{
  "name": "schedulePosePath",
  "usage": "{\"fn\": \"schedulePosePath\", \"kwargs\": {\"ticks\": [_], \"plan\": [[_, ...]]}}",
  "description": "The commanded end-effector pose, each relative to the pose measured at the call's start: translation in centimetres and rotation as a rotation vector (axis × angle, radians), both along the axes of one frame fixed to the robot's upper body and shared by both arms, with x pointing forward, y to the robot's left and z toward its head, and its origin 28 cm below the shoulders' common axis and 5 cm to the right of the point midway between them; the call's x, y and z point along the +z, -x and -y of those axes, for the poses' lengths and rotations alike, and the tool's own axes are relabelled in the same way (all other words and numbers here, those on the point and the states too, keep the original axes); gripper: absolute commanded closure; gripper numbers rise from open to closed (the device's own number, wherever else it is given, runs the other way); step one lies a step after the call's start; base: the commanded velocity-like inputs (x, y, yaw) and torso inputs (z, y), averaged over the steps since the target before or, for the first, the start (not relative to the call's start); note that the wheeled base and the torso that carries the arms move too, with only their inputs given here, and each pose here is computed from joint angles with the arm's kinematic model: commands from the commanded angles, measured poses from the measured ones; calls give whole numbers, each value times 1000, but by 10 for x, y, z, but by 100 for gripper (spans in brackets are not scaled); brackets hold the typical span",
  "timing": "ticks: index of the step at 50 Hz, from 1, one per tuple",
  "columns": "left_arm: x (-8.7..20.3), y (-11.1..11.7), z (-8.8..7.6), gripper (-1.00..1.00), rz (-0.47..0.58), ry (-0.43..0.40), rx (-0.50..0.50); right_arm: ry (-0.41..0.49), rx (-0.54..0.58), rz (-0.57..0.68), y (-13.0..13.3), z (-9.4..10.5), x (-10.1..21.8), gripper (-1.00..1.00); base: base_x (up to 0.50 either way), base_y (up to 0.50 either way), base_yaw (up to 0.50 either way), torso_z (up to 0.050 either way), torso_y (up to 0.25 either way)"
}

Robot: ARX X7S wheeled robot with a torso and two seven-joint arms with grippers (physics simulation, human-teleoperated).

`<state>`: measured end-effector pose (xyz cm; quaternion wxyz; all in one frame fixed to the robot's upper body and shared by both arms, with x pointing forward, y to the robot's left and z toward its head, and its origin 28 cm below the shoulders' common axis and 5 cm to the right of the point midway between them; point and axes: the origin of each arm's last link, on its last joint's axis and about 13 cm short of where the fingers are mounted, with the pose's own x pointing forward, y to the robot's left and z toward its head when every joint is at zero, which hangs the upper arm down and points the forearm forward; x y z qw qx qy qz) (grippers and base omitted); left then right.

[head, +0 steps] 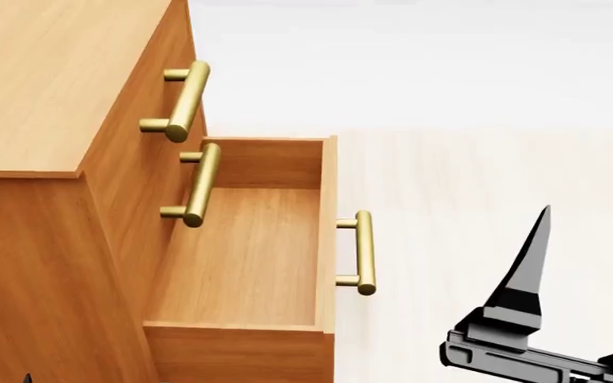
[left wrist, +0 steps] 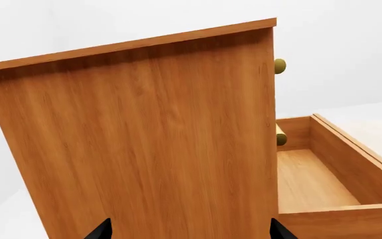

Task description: Put the bowl in the bottom drawer of the cabinet and close it.

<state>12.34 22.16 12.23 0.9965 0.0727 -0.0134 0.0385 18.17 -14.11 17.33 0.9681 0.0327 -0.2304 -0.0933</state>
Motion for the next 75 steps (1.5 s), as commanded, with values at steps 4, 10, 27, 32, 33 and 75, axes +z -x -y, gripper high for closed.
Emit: {"fn": "schedulePosePath", "kwargs": {"ticks": [4, 10, 27, 32, 33, 75], "plan": [[8, 4, 2, -100, 41, 53, -59, -14, 20, -20, -1, 2, -3, -100, 0, 0, 0, 49, 0], [8, 5, 2, -100, 42, 54, -60, -13, 19, -22, -1, 2, -3, -100, 0, 0, 0, 49, 0], [8, 4, 3, -100, 43, 50, -60, -17, 21, -19, 0, 2, 0, -100, 0, 0, 0, 49, -5], [7, 4, 3, -100, 38, 22, -60, -19, 22, -19, 0, 2, -1, -100, 0, 0, 0, 45, -144], [7, 4, 3, -100, 37, 20, -61, -19, 22, -20, 0, 2, -1, -100, 0, 0, 0, 40, -189], [7, 5, 2, -100, 51, 37, -68, -106, 104, -101, -29, -7, 0, -100, 0, 0, 0, 29, -141]]}}
